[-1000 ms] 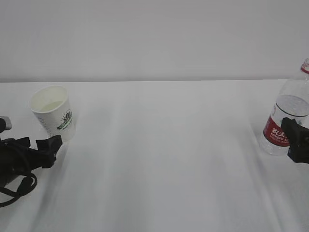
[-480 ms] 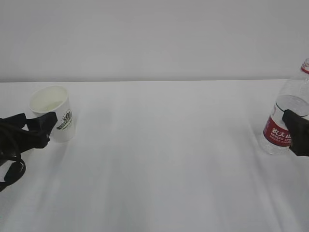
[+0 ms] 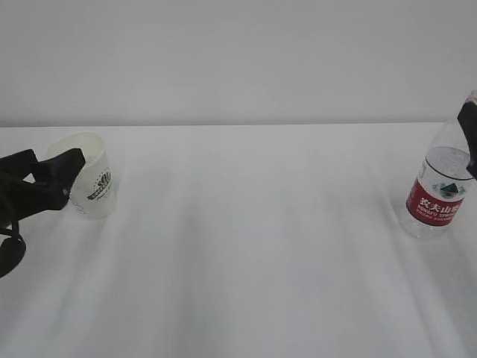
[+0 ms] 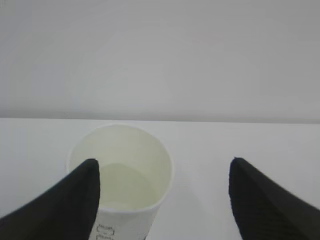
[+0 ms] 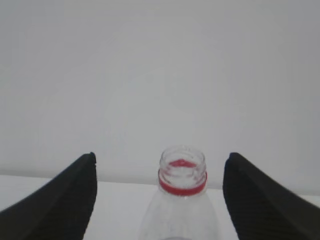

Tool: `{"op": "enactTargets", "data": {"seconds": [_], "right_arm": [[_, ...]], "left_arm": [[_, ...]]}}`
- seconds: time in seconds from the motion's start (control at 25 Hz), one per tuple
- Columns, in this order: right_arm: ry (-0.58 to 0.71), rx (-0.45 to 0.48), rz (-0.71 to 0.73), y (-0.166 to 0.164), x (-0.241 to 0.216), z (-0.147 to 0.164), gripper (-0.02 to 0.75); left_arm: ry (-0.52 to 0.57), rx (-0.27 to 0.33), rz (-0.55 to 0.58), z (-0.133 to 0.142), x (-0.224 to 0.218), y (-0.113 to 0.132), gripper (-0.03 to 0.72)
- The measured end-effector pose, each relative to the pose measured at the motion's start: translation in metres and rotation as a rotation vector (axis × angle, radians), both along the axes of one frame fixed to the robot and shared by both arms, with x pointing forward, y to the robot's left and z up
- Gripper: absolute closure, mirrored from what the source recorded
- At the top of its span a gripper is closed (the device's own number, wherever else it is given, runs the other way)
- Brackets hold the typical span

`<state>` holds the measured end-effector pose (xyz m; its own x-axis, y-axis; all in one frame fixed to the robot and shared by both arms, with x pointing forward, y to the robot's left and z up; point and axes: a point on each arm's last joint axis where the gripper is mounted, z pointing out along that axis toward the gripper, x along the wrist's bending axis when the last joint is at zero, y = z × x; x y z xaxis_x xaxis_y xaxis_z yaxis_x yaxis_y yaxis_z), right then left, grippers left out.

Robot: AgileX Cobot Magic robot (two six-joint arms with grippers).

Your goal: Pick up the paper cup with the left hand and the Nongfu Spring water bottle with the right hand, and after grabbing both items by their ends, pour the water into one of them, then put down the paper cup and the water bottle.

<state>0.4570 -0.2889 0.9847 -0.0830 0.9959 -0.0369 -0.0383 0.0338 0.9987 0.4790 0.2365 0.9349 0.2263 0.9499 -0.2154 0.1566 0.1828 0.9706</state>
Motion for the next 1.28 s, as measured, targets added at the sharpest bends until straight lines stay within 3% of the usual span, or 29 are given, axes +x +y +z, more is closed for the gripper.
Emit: {"op": "enactTargets", "data": {"seconds": [0.36, 0.56, 1.12, 1.28], "right_arm": [[-0.043, -0.013, -0.011, -0.001, 0.001, 0.042, 0.148], [-0.050, -0.015, -0.016, -0.002, -0.010, 0.055, 0.148], [-0.010, -0.028, -0.039, -0.004, -0.053, 0.080, 0.149], [-0.028, -0.028, -0.043, -0.005, -0.063, 0.086, 0.149]], "left_arm": [[-0.185, -0.050, -0.002, 0.047, -0.012, 0.003, 0.105], [-0.229, -0.063, -0.002, 0.068, -0.022, 0.006, 0.106], [-0.180, -0.046, -0.010, 0.097, -0.055, 0.014, 0.108], [-0.183, -0.005, -0.043, 0.102, -0.064, 0.014, 0.108]]}}
